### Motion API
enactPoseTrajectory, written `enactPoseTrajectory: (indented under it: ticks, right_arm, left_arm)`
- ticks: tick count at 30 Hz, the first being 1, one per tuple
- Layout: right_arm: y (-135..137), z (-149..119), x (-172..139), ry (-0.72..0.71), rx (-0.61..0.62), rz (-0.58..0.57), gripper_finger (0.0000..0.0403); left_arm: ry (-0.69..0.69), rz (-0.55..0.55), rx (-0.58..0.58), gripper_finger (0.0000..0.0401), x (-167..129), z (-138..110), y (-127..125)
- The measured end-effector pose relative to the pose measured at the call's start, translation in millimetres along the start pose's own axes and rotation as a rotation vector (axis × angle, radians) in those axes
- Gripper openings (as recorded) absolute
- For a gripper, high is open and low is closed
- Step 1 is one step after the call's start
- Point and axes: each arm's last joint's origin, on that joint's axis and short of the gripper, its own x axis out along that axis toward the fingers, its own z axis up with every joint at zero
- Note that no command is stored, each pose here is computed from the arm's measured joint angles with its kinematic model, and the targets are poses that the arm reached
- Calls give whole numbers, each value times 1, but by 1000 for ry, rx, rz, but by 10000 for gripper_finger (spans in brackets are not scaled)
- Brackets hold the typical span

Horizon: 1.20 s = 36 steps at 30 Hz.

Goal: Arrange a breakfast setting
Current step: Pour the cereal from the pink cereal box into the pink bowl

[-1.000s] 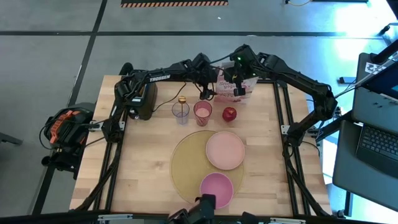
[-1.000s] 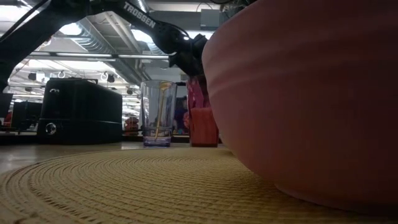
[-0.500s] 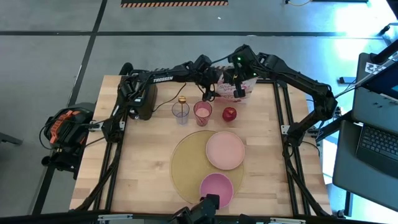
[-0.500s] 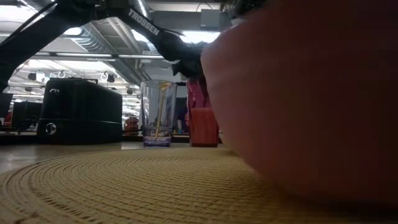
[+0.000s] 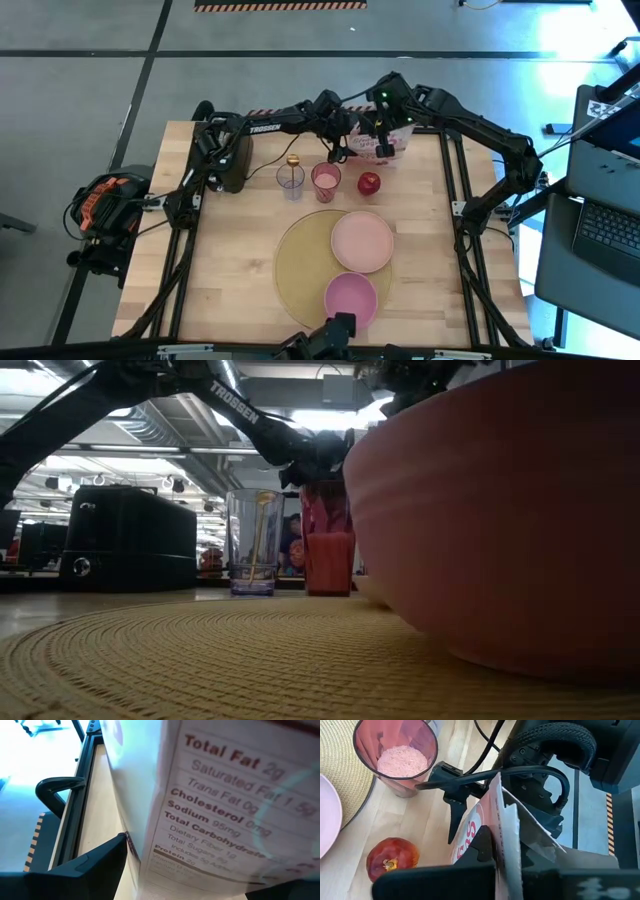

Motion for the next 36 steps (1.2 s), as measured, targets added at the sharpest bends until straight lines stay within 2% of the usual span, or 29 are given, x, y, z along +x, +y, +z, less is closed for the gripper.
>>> enactPoseTrajectory:
  ticks: [6, 14, 18, 32, 36]
  right_arm:
    - [0, 0, 0, 0, 0, -1, 0]
    - [0, 0, 0, 0, 1, -6, 0]
    - [0, 0, 0, 0, 1, -6, 0]
    - [-1, 0, 0, 19, 1, -25, 0]
    - [-1, 0, -3, 14, 0, -31, 0]
  left_arm:
    - [-18, -11, -12, 311, 0, 2, 0]
    - [-23, -22, -29, 228, 1, 2, -1]
    - [-20, -29, -41, 201, 1, 2, -2]
    - [-19, -38, -92, 194, 0, 1, -2]
    - [-20, -25, -107, 194, -6, 8, -3]
